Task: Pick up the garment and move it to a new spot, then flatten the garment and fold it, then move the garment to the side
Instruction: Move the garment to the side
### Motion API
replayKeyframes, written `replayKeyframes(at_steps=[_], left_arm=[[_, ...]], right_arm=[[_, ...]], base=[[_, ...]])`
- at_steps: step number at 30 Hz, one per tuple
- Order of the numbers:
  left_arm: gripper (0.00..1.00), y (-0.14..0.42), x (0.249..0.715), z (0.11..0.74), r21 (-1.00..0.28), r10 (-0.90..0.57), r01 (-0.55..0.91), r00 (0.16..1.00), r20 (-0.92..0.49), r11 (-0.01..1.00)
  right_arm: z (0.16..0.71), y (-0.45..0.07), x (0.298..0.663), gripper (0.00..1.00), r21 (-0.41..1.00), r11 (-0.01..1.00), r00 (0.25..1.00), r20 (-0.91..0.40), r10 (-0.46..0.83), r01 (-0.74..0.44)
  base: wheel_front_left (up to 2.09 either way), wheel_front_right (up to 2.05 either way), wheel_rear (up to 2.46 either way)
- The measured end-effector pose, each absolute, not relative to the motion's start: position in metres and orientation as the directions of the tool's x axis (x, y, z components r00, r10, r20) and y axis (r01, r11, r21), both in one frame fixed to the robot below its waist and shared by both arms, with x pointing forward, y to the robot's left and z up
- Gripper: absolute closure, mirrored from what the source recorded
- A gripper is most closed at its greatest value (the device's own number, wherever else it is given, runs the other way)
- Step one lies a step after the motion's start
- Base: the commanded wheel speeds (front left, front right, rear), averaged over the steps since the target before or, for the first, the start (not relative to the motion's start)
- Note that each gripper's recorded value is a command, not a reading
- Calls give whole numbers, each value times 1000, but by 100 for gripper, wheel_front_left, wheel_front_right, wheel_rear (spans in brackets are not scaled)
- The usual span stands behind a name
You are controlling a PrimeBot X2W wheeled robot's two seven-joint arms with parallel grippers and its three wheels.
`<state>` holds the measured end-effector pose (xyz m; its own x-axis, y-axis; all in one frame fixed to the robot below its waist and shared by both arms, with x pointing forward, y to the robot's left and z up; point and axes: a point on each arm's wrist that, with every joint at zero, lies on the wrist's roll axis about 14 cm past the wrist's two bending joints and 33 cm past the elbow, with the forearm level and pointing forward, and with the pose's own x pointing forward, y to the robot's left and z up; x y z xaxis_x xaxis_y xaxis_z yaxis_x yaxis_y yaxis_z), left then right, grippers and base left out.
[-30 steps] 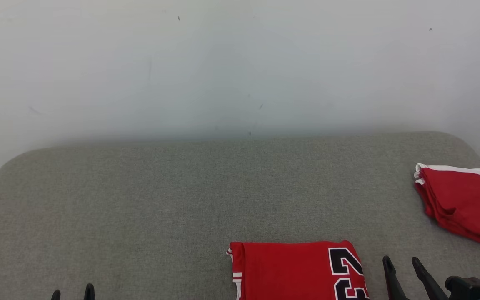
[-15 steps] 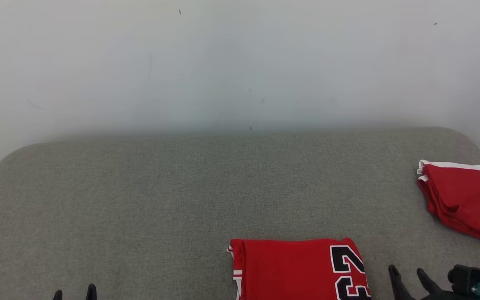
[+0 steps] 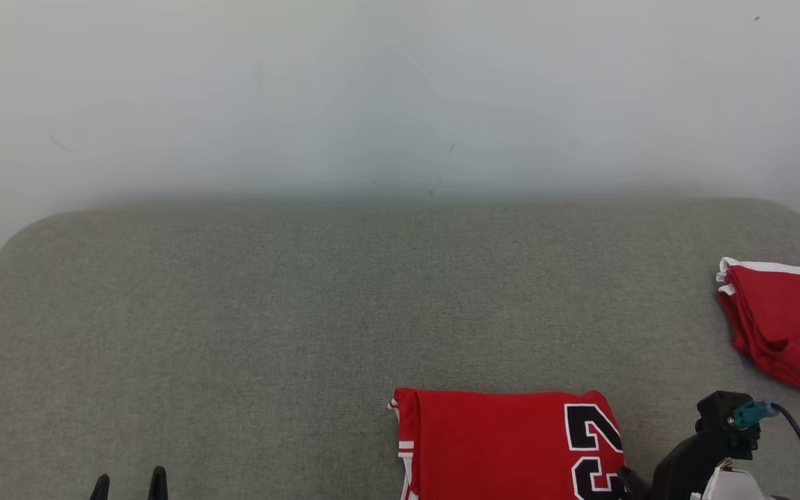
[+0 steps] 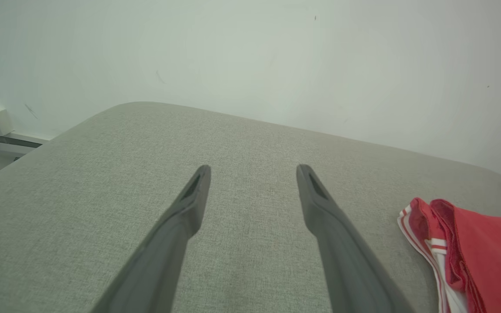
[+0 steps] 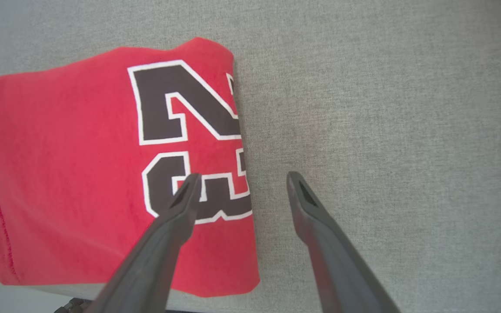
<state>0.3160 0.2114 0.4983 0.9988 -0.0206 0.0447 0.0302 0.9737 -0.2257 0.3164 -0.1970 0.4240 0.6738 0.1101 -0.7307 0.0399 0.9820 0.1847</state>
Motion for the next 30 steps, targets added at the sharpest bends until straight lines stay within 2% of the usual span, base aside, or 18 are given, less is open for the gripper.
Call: replayKeyframes(at_steps=[6,17,18,19,20,21,22,28,30], left_arm=[[0,217,314,495,-221,-6,12,1000,27,975],[0,222,314,495,-218,17,-12,1000,20,976],[0,222,314,495,-218,18,-13,1000,22,976],[0,223,315,496,-218,21,-15,999,24,976],[0,224,315,497,-217,25,-19,999,25,976],[0,224,315,497,-218,28,-22,999,26,976],[0,224,315,498,-218,28,-21,999,28,976],[0,220,324,506,-214,14,-2,998,53,977],[0,216,331,509,-213,2,11,998,63,977]], right_arm=[[399,-186,319,0,178,984,593,-794,132,19],[371,-166,337,0,182,983,526,-834,165,-21],[371,-164,339,34,183,983,528,-832,170,-27],[371,-162,341,34,183,983,530,-830,173,-34],[373,-159,344,65,187,981,539,-823,179,-41],[376,-158,347,93,186,981,548,-817,182,-50],[378,-156,350,100,183,981,557,-810,183,-57],[415,-158,388,100,121,988,661,-734,156,-99],[446,-170,414,100,85,991,715,-686,131,-100]], base=[[0,0,0],[0,0,0],[0,0,0],[0,0,0],[0,0,0],[0,0,0],[0,0,0],[0,0,0],[0,0,0]])
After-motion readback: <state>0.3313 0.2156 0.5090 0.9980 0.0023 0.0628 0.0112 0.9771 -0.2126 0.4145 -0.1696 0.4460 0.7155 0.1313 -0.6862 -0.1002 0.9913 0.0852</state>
